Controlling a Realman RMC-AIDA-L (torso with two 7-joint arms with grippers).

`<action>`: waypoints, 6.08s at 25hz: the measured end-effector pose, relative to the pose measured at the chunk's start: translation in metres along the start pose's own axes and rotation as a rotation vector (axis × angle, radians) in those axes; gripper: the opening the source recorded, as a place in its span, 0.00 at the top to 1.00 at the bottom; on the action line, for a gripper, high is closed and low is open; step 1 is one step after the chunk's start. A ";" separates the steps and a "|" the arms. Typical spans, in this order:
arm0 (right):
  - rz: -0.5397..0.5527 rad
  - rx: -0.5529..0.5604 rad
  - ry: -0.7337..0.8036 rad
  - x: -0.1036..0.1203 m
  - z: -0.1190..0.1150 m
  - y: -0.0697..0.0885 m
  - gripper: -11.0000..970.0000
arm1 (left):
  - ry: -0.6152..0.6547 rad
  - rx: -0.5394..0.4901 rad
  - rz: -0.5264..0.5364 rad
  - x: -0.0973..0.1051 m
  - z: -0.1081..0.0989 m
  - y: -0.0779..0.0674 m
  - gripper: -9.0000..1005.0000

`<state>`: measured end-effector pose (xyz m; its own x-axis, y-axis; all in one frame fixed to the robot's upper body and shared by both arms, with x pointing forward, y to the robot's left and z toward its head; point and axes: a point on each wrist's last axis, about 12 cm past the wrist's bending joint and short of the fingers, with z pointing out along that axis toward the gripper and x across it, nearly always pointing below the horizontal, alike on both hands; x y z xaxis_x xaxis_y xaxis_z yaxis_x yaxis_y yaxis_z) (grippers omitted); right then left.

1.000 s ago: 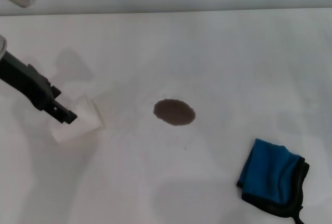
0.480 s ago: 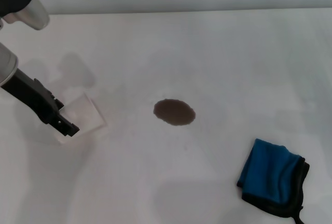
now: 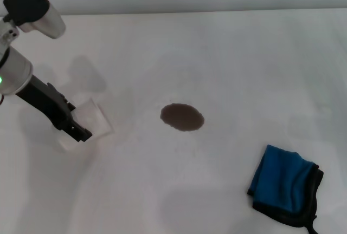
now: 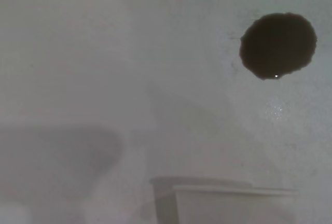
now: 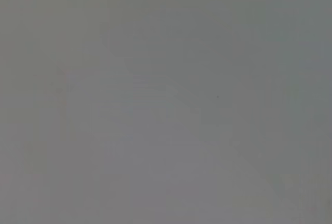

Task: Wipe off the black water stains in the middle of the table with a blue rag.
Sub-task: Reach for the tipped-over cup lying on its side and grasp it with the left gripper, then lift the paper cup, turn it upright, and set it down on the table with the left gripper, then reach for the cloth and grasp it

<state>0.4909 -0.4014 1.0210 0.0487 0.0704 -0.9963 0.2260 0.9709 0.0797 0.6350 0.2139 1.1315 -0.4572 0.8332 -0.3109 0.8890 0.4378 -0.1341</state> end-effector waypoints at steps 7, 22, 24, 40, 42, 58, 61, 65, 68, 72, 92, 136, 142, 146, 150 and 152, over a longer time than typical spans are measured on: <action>0.002 -0.001 0.002 0.000 0.001 0.001 0.12 | -0.012 -0.006 0.000 0.001 0.007 0.000 0.12; 0.001 -0.003 0.003 0.000 0.002 0.001 0.12 | -0.047 -0.013 -0.012 0.003 0.018 -0.001 0.18; 0.001 -0.003 0.003 0.000 0.002 0.001 0.12 | -0.063 -0.013 -0.016 0.001 0.018 -0.001 0.19; -0.010 -0.011 -0.014 -0.004 0.006 0.001 0.12 | -0.624 -0.050 -0.066 -0.006 0.038 -0.004 0.20; -0.013 -0.017 -0.017 -0.005 0.008 0.002 0.12 | -0.715 -0.067 -0.079 0.002 0.046 -0.007 0.20; -0.028 -0.042 -0.042 -0.011 0.014 0.005 0.12 | -0.879 -0.258 -0.190 0.070 0.098 -0.035 0.20; -0.028 -0.041 -0.040 -0.010 0.013 0.004 0.12 | -0.872 -0.263 -0.190 0.073 0.099 -0.036 0.20; -0.028 -0.038 -0.037 -0.009 0.011 0.004 0.12 | -0.866 -0.262 -0.192 0.075 0.100 -0.037 0.20; -0.028 -0.037 -0.036 -0.009 0.010 0.003 0.12 | -0.844 -0.266 -0.194 0.080 0.103 -0.038 0.20; -0.028 -0.035 -0.033 -0.009 0.010 0.003 0.12 | -0.817 -0.267 -0.194 0.086 0.106 -0.040 0.19; -0.026 -0.034 -0.028 -0.008 0.010 0.003 0.12 | -0.795 -0.286 -0.162 0.096 0.113 -0.047 0.13; 0.705 -0.603 0.860 -0.117 0.036 -0.055 0.13 | -1.279 -0.767 -0.290 0.182 0.056 -0.056 0.12; 0.541 -0.801 1.204 -0.114 0.031 0.006 0.13 | -1.318 -0.839 -0.216 0.170 0.042 -0.045 0.12; 0.344 -0.789 1.379 -0.098 0.023 0.054 0.13 | -1.334 -0.865 -0.172 0.168 0.032 -0.039 0.12; 0.210 -0.733 1.469 -0.091 0.019 0.087 0.13 | -1.348 -0.908 -0.157 0.170 0.023 -0.035 0.12; 0.185 -0.702 1.489 -0.091 0.020 0.097 0.13 | -1.351 -0.928 -0.147 0.171 0.019 -0.033 0.12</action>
<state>0.5276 -0.3179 1.1198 -0.9843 -0.0693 -0.1624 -0.1516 0.8032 0.5761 0.5279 0.3360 1.0646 0.2622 0.1066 -0.9591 0.2971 0.9367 0.1854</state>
